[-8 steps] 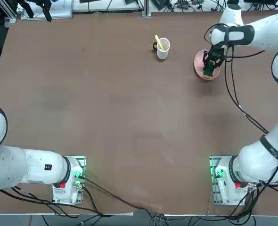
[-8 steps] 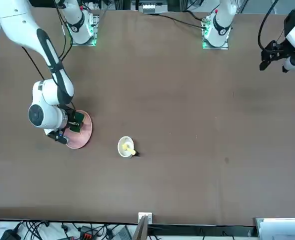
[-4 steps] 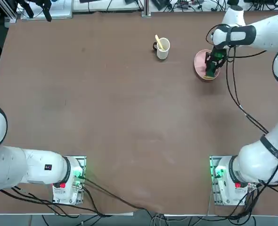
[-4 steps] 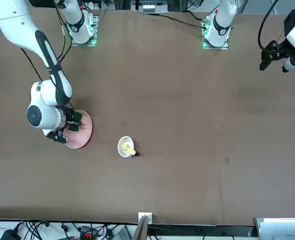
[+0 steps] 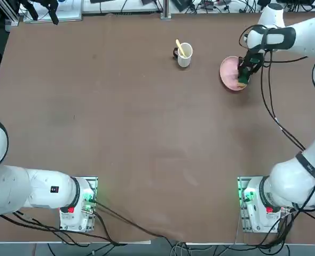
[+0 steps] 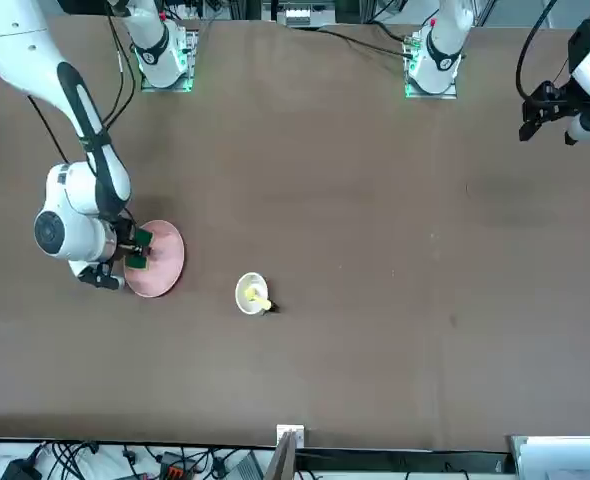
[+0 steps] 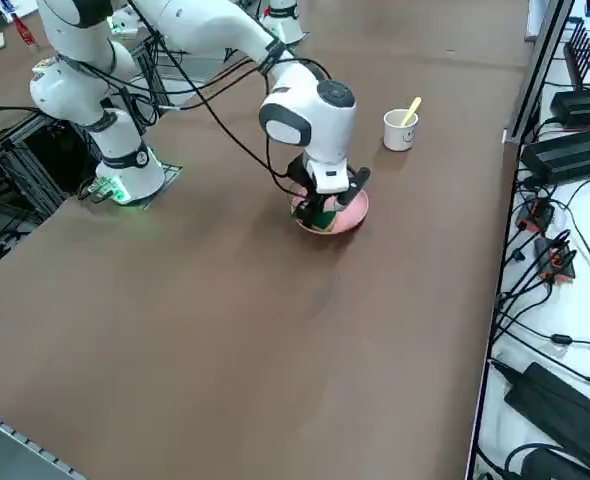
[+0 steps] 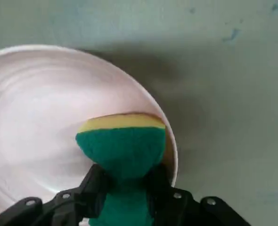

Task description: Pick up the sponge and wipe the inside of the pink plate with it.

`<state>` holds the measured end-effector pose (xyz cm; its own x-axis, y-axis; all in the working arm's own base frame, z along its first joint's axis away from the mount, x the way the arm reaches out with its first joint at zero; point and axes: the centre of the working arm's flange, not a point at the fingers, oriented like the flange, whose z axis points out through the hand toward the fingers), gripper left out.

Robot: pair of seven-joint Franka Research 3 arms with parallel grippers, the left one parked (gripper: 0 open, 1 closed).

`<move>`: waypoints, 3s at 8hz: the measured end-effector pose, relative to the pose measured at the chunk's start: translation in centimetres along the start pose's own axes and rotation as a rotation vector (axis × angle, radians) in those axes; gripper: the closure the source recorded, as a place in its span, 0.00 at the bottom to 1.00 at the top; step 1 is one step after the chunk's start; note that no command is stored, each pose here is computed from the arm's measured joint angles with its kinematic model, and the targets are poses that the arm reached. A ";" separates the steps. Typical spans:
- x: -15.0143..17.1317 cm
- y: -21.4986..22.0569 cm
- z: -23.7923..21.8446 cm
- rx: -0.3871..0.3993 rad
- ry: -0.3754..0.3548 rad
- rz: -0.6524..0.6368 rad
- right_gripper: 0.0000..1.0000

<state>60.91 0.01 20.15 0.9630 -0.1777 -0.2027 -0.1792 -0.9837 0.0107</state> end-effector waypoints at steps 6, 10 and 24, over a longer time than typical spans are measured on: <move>2.1 -5.0 -0.3 0.059 0.087 0.078 0.53; 1.1 -9.4 0.0 0.069 0.087 0.155 0.52; -1.5 -1.1 1.2 0.051 0.089 0.052 0.53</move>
<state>59.44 1.33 19.27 0.9658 -0.2323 -0.1149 -0.2372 -0.9710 -0.0309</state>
